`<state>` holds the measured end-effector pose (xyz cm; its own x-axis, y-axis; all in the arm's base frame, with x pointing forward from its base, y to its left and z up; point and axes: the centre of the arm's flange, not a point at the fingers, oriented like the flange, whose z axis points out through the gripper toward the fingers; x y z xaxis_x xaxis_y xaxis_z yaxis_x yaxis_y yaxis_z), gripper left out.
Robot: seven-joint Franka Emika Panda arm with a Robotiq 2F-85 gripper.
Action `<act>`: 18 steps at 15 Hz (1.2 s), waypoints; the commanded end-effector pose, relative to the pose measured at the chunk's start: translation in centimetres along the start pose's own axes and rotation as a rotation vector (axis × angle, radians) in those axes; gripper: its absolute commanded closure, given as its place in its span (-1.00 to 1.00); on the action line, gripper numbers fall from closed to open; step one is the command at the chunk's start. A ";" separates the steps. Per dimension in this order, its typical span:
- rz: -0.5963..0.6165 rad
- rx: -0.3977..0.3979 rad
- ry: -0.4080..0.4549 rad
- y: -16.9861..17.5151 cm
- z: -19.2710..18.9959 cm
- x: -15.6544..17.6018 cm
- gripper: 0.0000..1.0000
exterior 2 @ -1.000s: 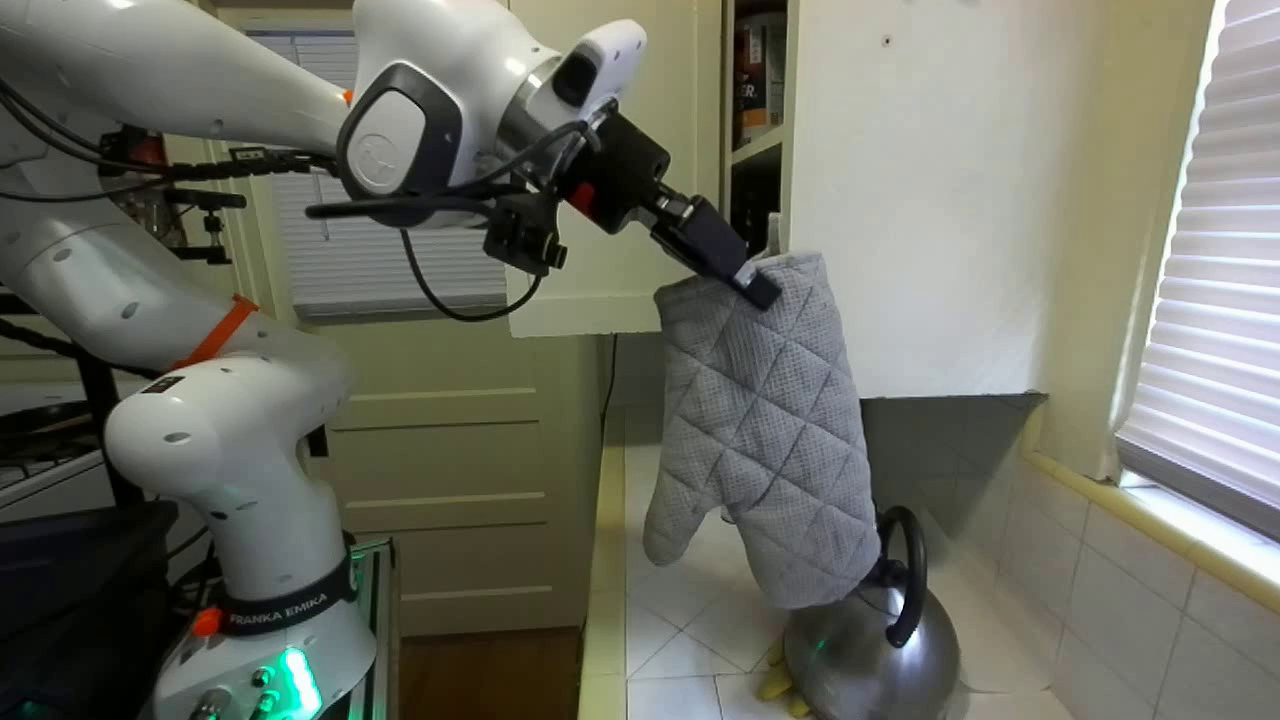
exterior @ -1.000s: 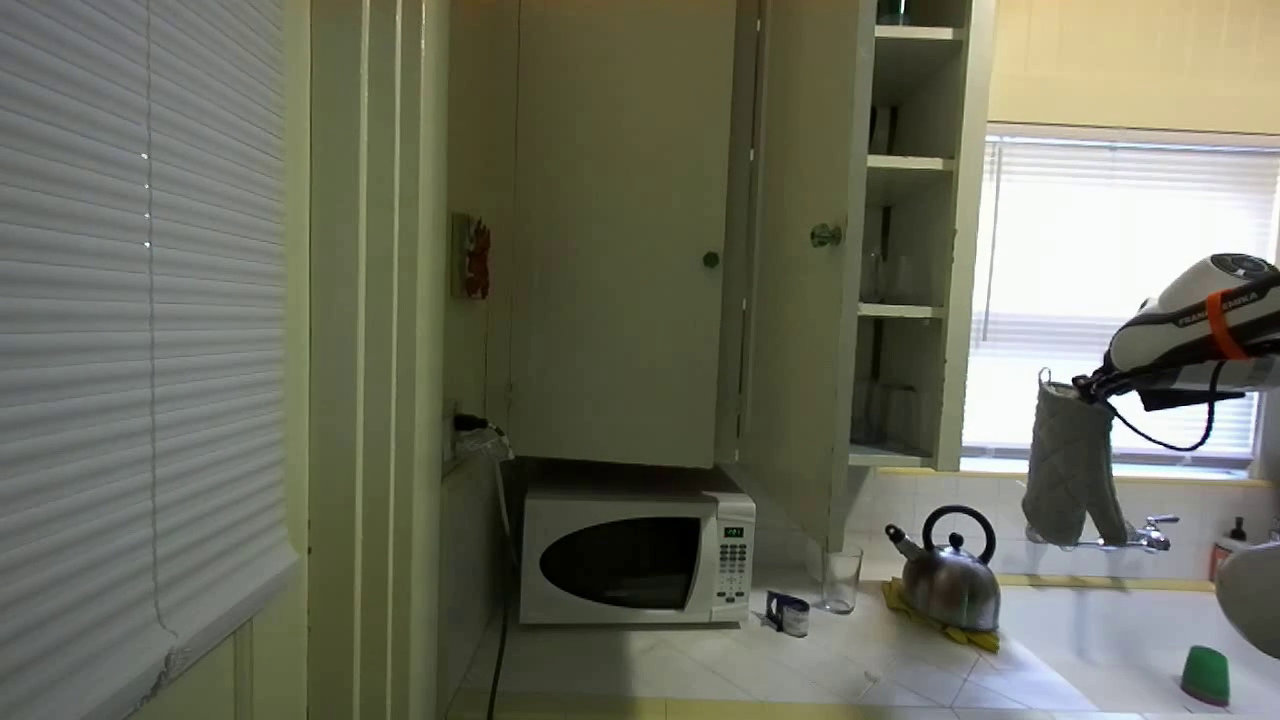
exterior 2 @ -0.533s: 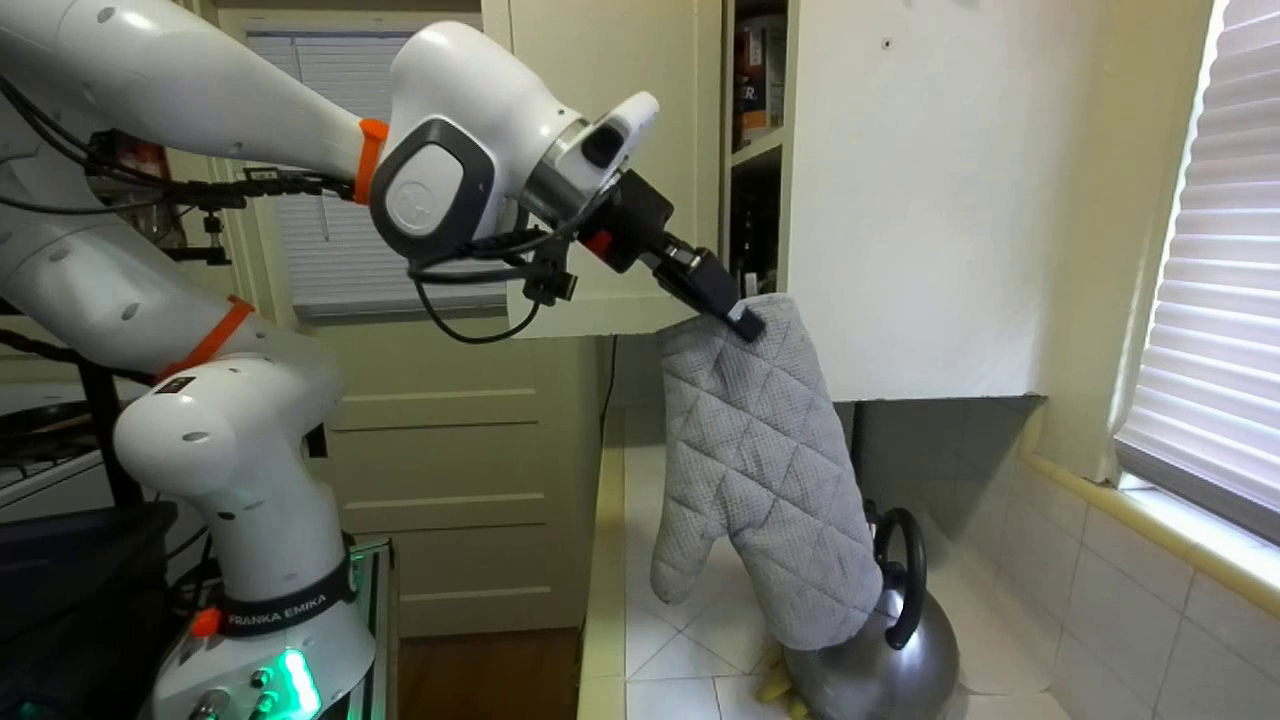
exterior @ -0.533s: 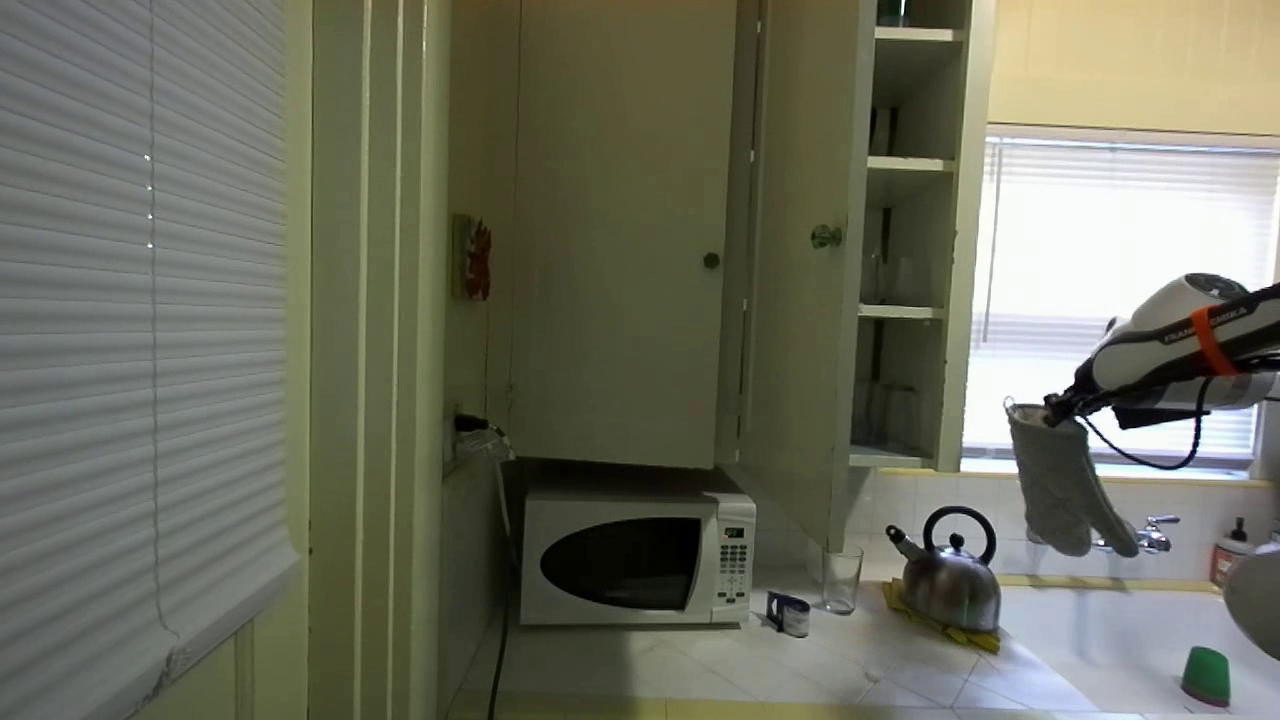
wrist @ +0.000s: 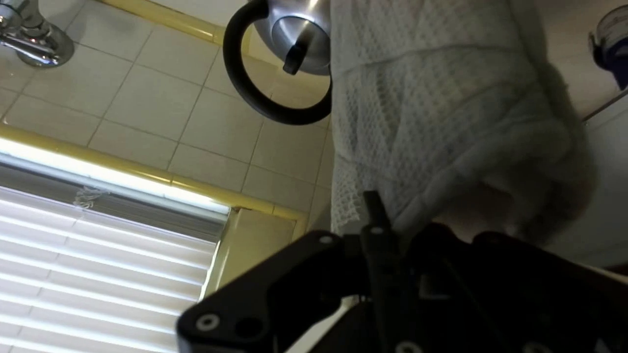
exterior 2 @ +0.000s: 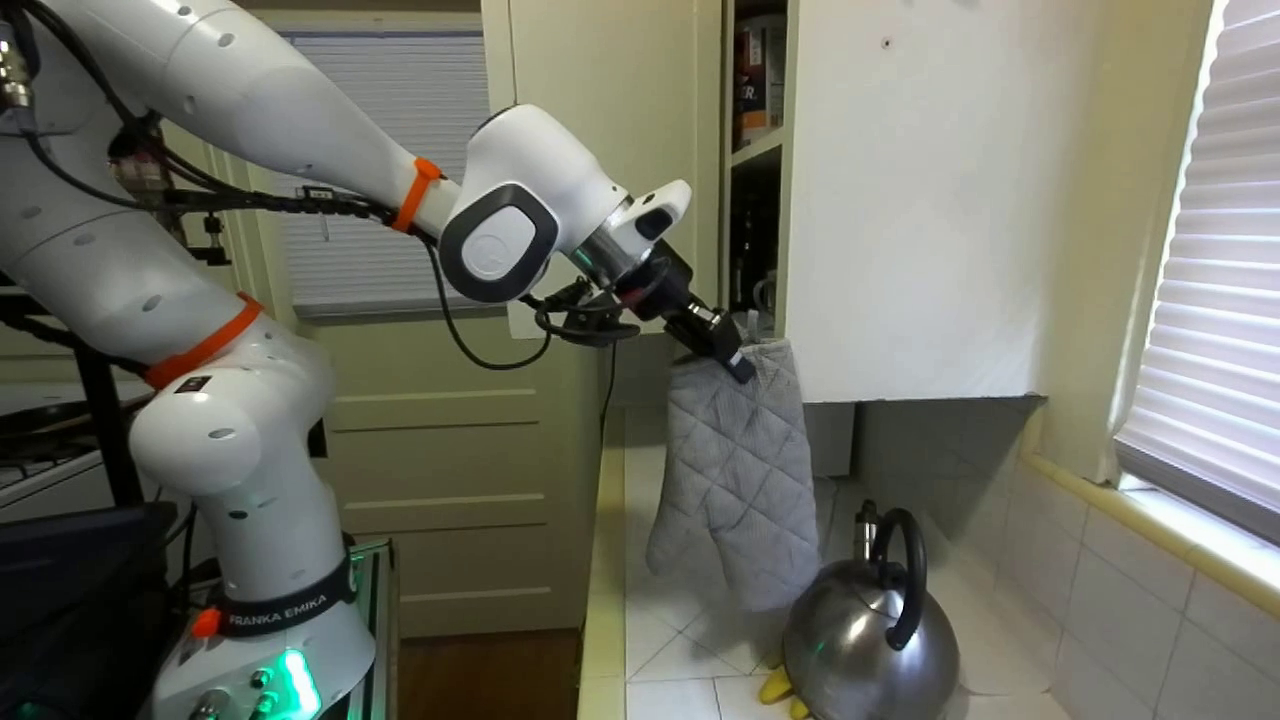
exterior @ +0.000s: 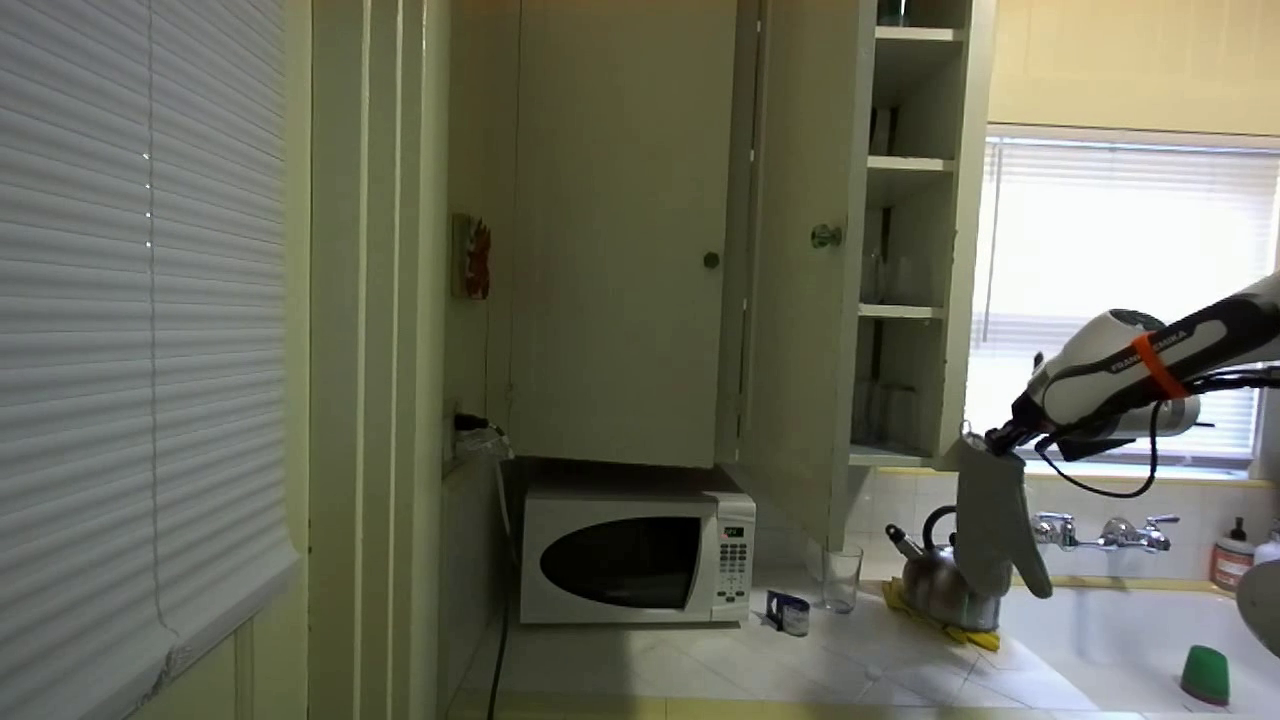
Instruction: Move the mitten to the counter
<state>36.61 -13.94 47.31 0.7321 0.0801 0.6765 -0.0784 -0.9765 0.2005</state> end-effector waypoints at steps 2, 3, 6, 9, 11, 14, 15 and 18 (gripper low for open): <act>0.017 0.005 -0.049 -2.6 0.5 -5.8 0.96; 0.017 0.002 -0.049 -2.5 0.3 -6.0 0.96; 0.028 -0.004 -0.056 -2.5 0.3 -7.3 0.96; 0.048 -0.002 -0.128 -2.6 0.2 -8.0 0.96; 0.055 0.011 -0.179 -2.0 -0.2 -8.4 0.96; 0.061 0.013 -0.249 -1.6 -0.5 -9.0 0.96; 0.057 0.004 -0.267 -1.6 -0.4 -9.2 0.96; 0.052 0.012 -0.256 1.1 2.3 -3.1 0.86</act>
<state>35.81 -15.76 43.85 0.8749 -0.0225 0.4838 -0.1141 -0.9804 0.1607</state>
